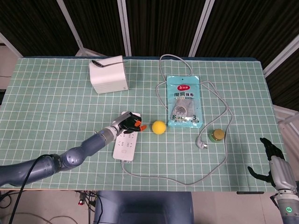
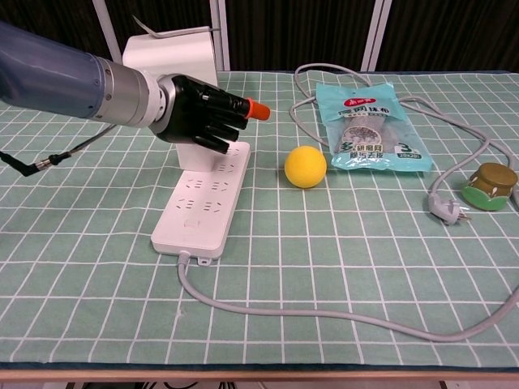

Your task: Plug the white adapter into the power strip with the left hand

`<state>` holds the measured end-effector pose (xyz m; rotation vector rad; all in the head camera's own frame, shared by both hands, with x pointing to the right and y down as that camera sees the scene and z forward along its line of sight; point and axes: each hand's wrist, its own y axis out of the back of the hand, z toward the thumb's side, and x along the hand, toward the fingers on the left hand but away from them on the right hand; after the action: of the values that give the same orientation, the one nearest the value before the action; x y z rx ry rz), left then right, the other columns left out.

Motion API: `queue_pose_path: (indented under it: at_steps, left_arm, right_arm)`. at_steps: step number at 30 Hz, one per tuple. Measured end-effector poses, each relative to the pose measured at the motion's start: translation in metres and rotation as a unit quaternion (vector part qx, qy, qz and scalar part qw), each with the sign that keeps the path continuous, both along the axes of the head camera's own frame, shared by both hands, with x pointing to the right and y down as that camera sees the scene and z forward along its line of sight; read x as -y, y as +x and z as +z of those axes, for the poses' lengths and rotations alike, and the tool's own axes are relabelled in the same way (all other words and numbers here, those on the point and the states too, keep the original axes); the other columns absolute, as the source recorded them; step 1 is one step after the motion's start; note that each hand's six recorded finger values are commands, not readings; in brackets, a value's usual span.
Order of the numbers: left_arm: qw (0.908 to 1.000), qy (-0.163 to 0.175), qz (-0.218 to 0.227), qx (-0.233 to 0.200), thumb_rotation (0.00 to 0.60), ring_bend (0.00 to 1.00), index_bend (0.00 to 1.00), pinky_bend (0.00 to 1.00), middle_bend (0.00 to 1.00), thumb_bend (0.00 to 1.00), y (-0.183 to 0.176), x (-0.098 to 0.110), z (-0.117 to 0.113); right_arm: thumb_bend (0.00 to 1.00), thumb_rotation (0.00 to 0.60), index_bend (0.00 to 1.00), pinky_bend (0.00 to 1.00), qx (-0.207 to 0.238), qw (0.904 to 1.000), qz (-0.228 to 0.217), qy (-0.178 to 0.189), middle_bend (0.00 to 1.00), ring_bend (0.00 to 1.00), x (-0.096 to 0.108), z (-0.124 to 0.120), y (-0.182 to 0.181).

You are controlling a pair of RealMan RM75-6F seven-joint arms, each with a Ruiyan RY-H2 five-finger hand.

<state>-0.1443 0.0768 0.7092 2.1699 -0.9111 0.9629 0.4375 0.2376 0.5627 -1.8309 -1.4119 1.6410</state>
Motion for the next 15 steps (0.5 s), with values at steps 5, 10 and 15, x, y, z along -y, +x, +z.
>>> queue_pose_path:
  at_steps: [5, 10, 15]
  left_arm:
    - [1.0000, 0.001, -0.002, 0.004, 0.600, 0.94, 0.84, 1.00, 1.00, 0.32, -0.0034, 0.0002, 0.0015]
    - [1.0000, 0.002, 0.002, 0.006, 0.600, 0.92, 0.82, 1.00, 0.99, 0.32, -0.0022, -0.0004, 0.0026]
    - [0.9998, 0.021, -0.001, 0.000, 0.600, 0.88, 0.75, 0.96, 0.95, 0.32, 0.0003, 0.0071, -0.0067]
  right_arm:
    - [0.34, 0.600, 0.00, 0.00, 0.001, 1.0000, 0.000, 0.002, 0.00, 0.00, 0.0002, -0.0006, -0.0005]
    - [0.34, 0.600, 0.00, 0.00, 0.002, 1.0000, 0.000, 0.004, 0.00, 0.00, 0.0004, -0.0008, -0.0007]
    - [0.34, 0.600, 0.00, 0.00, -0.004, 0.9999, -0.008, 0.010, 0.00, 0.00, 0.0019, -0.0022, -0.0008]
